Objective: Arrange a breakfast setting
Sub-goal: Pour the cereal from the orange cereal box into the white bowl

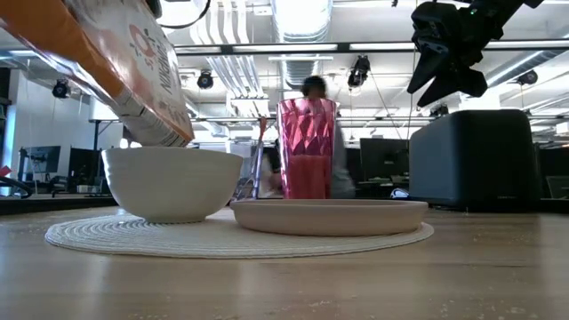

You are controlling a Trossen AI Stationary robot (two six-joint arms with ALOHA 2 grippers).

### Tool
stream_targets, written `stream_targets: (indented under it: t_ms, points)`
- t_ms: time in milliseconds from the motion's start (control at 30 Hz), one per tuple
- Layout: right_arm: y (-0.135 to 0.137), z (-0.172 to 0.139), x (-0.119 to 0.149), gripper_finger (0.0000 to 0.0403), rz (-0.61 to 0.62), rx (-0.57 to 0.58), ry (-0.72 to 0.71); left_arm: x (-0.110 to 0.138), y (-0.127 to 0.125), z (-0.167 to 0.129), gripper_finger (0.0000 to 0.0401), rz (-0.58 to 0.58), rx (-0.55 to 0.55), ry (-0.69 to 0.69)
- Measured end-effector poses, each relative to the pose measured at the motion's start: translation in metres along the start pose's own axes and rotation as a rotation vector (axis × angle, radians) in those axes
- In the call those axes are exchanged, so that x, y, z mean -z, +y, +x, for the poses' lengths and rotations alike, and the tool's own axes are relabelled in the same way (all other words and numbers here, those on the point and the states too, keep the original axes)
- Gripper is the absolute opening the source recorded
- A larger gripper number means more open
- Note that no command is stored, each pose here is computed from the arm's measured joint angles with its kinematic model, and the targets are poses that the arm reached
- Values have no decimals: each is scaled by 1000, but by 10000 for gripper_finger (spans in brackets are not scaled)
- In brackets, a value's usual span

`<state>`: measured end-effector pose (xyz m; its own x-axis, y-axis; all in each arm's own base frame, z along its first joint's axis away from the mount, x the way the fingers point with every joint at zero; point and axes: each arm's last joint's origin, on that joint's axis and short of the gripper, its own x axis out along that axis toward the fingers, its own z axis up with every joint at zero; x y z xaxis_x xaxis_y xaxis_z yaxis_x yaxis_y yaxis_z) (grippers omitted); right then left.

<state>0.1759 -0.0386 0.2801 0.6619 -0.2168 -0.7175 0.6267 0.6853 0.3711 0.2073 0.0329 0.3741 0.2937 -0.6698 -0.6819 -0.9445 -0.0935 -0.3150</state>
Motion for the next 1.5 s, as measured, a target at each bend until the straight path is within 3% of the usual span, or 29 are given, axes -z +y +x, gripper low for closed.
stream_targets:
  t_ms: [433, 1500]
  points:
    - [0, 0, 0, 176, 0, 0, 0, -10, -13, 10, 0, -41, -11, 131]
    - [0, 0, 0, 176, 0, 0, 0, -7, -8, 7, 0, 31, -11, 71]
